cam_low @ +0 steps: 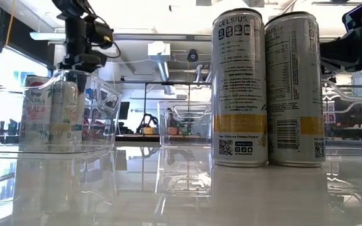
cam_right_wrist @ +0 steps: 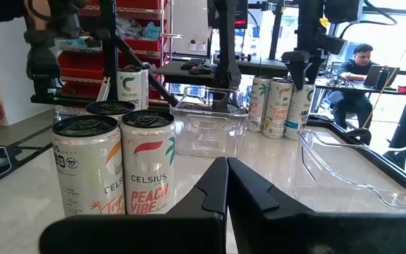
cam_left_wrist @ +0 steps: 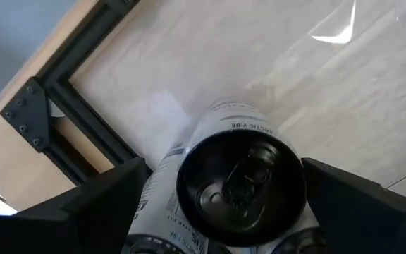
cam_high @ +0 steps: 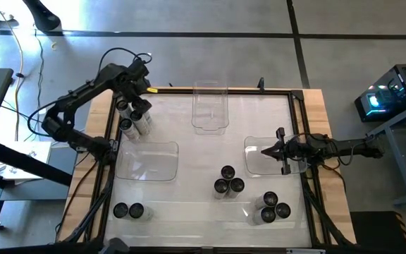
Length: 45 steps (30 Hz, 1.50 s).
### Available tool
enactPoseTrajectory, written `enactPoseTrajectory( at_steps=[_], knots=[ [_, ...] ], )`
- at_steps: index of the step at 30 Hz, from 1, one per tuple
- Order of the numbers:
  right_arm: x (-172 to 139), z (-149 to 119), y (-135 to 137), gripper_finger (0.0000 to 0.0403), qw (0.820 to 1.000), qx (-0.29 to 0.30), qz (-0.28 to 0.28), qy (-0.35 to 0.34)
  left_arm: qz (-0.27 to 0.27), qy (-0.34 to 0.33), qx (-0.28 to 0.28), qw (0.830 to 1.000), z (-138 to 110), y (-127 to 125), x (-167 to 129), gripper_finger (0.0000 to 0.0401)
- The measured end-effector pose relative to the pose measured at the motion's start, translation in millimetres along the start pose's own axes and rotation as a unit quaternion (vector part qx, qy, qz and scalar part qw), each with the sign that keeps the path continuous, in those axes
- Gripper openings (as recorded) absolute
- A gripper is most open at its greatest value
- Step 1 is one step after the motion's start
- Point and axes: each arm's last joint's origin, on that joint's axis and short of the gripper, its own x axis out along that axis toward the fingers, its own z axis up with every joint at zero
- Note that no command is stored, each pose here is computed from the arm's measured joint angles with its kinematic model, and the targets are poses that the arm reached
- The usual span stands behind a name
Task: Sort soda cans
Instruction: Put the top left white-blue soda can into the top middle transparent bin
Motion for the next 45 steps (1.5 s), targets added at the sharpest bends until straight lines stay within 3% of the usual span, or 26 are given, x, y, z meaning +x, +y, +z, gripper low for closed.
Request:
enactPoseTrajectory(
  at_steps=[5,11,16,20,25,29,33,38,41,45],
  knots=[
    [0.0,0.0,0.0,0.0000,1.000,0.000,0.000,0.000,-0.013,0.019,0.002,1.000,5.8,-1.3,10.1,0.0329],
    [0.0,0.0,0.0,0.0000,1.000,0.000,0.000,0.000,-0.015,0.023,0.006,1.000,7.1,-1.5,12.2,0.0247],
    [0.0,0.0,0.0,0.0000,1.000,0.000,0.000,0.000,-0.001,0.009,0.012,1.000,8.0,0.4,2.1,0.0245],
    [0.0,0.1,0.0,0.0000,1.000,0.000,0.000,0.000,0.015,-0.055,0.014,0.998,21.9,0.8,-28.7,0.0245],
    [0.0,0.1,0.0,0.0000,1.000,0.000,0.000,0.000,0.011,-0.175,0.037,0.984,37.7,-11.6,-94.0,0.0245],
    [0.0,0.0,0.0,0.0000,1.000,0.000,0.000,0.000,-0.035,-0.265,0.078,0.960,48.5,-35.5,-143.1,0.0245],
    [0.0,0.1,0.0,0.0000,1.000,0.000,0.000,0.000,-0.096,-0.307,0.141,0.936,66.1,-75.0,-167.8,0.0245],
    [0.0,0.0,0.0,0.0000,1.000,0.000,0.000,0.000,-0.120,-0.280,0.224,0.926,98.9,-128.9,-154.8,0.0245],
    [0.0,0.1,0.0,0.0000,1.000,0.000,0.000,0.000,-0.109,-0.227,0.259,0.932,118.5,-151.9,-128.9,0.0245],
    [0.0,0.0,0.0,0.0000,1.000,0.000,0.000,0.000,-0.096,-0.156,0.274,0.944,140.3,-164.8,-89.9,0.0245]
  ],
)
